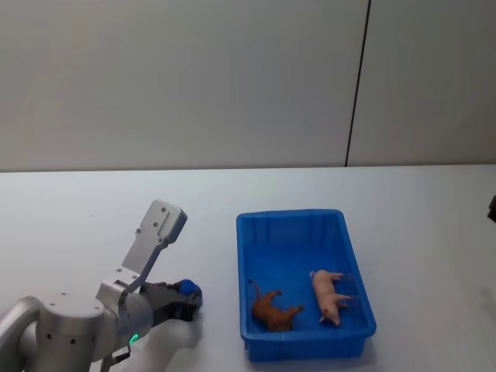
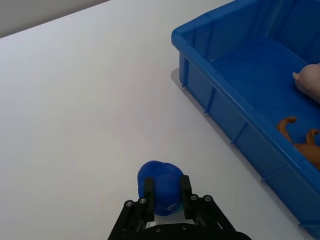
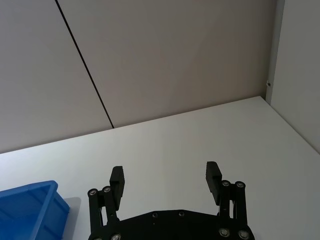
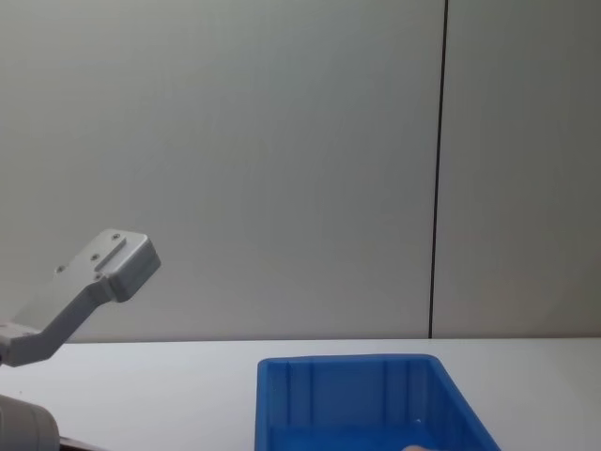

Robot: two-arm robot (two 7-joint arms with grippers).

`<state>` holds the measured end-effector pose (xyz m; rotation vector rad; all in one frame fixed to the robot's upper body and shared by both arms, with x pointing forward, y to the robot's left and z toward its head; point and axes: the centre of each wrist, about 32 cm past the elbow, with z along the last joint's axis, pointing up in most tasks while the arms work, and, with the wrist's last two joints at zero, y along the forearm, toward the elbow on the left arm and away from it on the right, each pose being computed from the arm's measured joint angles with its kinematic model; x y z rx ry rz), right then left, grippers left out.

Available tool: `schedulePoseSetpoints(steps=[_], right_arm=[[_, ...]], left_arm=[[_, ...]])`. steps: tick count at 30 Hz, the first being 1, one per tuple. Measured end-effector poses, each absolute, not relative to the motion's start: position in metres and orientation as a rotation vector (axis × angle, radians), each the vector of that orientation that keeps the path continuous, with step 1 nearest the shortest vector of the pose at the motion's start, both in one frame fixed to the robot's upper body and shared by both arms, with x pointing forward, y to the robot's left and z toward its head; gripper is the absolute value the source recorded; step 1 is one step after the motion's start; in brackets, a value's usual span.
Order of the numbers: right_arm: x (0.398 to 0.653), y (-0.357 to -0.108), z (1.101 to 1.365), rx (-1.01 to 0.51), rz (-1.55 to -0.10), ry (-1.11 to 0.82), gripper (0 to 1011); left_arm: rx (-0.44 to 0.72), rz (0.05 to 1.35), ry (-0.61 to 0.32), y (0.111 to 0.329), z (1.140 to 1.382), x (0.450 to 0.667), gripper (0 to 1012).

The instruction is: Pick up the two dolls from the table and place them into the box.

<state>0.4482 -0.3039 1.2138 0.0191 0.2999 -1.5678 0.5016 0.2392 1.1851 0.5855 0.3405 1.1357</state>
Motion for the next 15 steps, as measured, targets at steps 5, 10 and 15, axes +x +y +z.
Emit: schedulePoseSetpoints(steps=[5, 10, 15], right_arm=[[0.448, -0.304, 1.214, 0.019, -1.568, 0.3, 1001], [0.448, -0.304, 1.214, 0.019, -1.568, 0.3, 1001], [0.448, -0.304, 1.214, 0.019, -1.568, 0.3, 1001]], left_arm=[[0.577, 1.14, 0.331, 0.24, 1.186, 0.502, 285], [0.547, 1.155, 0.296, 0.24, 1.192, 0.501, 255], [0.512, 1.171, 0.256, 0.242, 1.199, 0.501, 228]])
